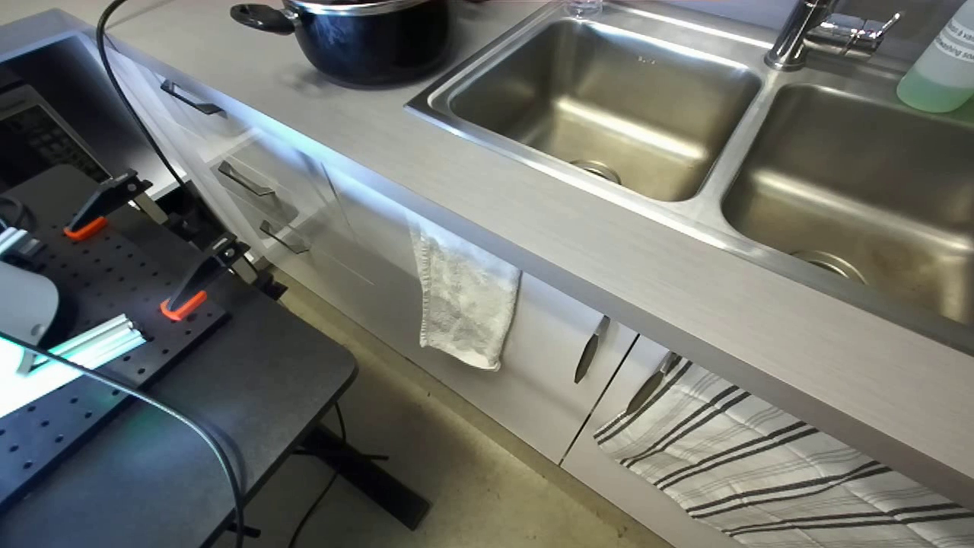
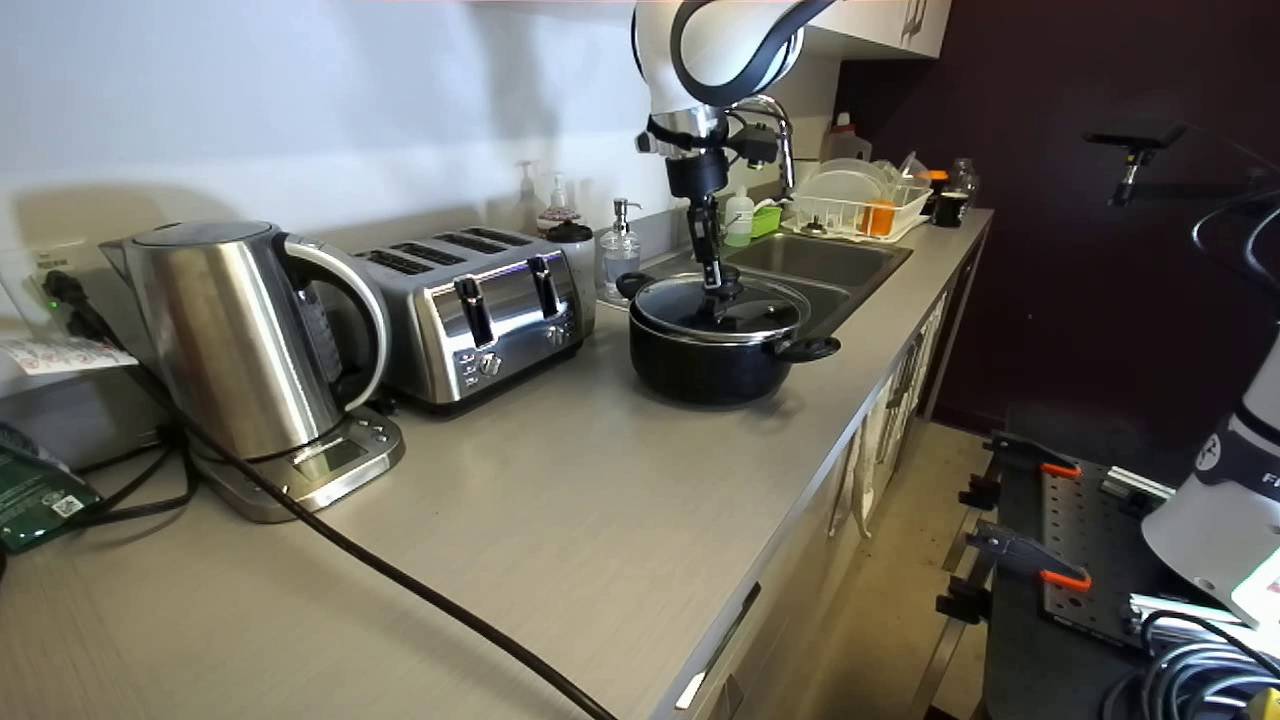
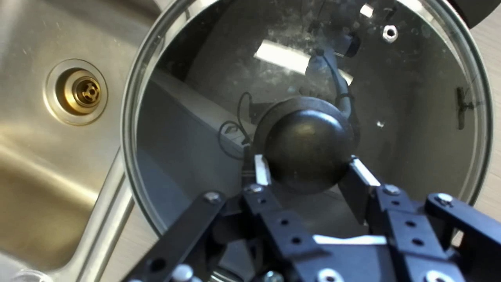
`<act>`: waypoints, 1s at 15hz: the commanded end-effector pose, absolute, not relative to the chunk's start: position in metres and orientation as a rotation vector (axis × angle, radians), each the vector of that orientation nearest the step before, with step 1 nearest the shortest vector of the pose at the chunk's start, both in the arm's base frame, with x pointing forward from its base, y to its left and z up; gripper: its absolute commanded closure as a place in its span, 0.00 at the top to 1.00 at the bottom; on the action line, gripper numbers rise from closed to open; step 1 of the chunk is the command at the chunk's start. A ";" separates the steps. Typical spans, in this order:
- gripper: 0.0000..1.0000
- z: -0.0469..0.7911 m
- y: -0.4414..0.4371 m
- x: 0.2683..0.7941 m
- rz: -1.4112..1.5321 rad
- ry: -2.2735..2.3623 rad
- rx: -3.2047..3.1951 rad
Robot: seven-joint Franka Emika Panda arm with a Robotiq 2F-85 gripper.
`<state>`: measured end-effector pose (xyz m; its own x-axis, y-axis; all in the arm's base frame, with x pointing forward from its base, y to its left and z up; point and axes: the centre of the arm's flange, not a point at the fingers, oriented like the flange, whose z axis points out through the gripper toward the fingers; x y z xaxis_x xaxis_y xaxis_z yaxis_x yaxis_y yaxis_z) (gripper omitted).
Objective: Put the glass lid on the black pot
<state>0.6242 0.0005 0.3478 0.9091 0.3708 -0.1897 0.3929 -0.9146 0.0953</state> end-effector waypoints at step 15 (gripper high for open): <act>0.23 0.354 0.012 0.635 -0.284 0.605 2.901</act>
